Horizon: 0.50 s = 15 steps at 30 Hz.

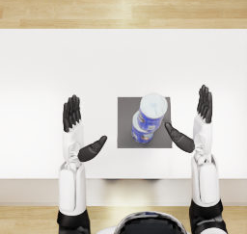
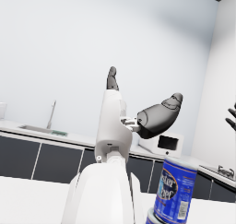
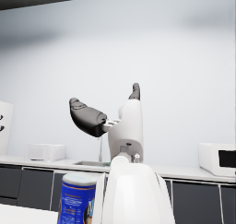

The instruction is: Pick up the blue can on the left and place it in the middle, then pick up the blue can on the right and place it on top of the can in the middle

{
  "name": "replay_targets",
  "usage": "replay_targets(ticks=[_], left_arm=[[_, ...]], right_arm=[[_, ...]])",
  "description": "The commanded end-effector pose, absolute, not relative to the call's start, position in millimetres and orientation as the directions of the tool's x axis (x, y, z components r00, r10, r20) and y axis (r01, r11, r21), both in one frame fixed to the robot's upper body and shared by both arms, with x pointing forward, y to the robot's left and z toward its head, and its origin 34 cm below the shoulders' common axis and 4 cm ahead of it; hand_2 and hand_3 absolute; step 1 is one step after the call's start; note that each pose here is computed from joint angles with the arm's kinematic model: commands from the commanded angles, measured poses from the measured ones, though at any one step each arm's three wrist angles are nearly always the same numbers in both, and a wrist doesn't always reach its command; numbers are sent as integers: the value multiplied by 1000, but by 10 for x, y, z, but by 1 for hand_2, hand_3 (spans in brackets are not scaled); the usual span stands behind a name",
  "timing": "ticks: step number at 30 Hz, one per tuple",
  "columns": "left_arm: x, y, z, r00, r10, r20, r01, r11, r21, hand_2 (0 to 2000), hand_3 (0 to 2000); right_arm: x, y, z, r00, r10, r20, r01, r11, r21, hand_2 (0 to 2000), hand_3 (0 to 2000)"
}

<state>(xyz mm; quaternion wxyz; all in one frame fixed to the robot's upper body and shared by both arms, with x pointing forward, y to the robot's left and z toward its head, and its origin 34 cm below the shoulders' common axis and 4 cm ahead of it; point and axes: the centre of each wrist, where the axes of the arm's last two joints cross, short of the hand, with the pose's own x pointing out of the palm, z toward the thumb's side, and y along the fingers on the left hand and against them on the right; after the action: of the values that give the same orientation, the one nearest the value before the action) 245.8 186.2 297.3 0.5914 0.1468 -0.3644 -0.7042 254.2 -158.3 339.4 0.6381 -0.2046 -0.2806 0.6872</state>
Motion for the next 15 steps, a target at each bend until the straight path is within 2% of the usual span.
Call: replay_targets(ticks=[1, 3, 5, 7, 8, 9, 10, 15], left_arm=[[2427, 2104, 3149, -188, -953, 238, 675, 51, 736, 0, 0], [2411, 2226, 3141, -144, -956, 257, 672, 96, 735, 0, 0], [2403, 2317, 3112, -109, -955, 275, 675, 132, 726, 0, 0], [2395, 2388, 3062, -79, -953, 294, 682, 163, 712, 0, 0], [2395, 2399, 3052, -74, -952, 297, 684, 168, 710, 0, 0], [2404, 2388, 3021, -75, -951, 299, 694, 166, 701, 0, 0], [2406, 2335, 3033, -95, -953, 289, 694, 144, 705, 0, 0], [2404, 2377, 2995, -76, -951, 301, 701, 163, 694, 0, 0]], right_arm=[[2470, -1796, 3413, -59, 994, 88, -709, 20, -705, 0, 0], [2433, -1918, 3314, -46, 996, 75, -679, 24, -734, 0, 0], [2416, -2039, 3245, -16, 996, 86, -667, 54, -743, 0, 0], [2417, -2151, 3156, 20, 994, 106, -676, 91, -731, 0, 0], [2427, -2161, 3125, 22, 994, 106, -682, 93, -726, 0, 0], [2434, -2052, 3183, -22, 997, 79, -667, 44, -744, 0, 0], [2432, -2082, 3156, -12, 996, 85, -672, 56, -739, 0, 0], [2428, -2145, 3103, 11, 995, 98, -680, 79, -729, 0, 0]])
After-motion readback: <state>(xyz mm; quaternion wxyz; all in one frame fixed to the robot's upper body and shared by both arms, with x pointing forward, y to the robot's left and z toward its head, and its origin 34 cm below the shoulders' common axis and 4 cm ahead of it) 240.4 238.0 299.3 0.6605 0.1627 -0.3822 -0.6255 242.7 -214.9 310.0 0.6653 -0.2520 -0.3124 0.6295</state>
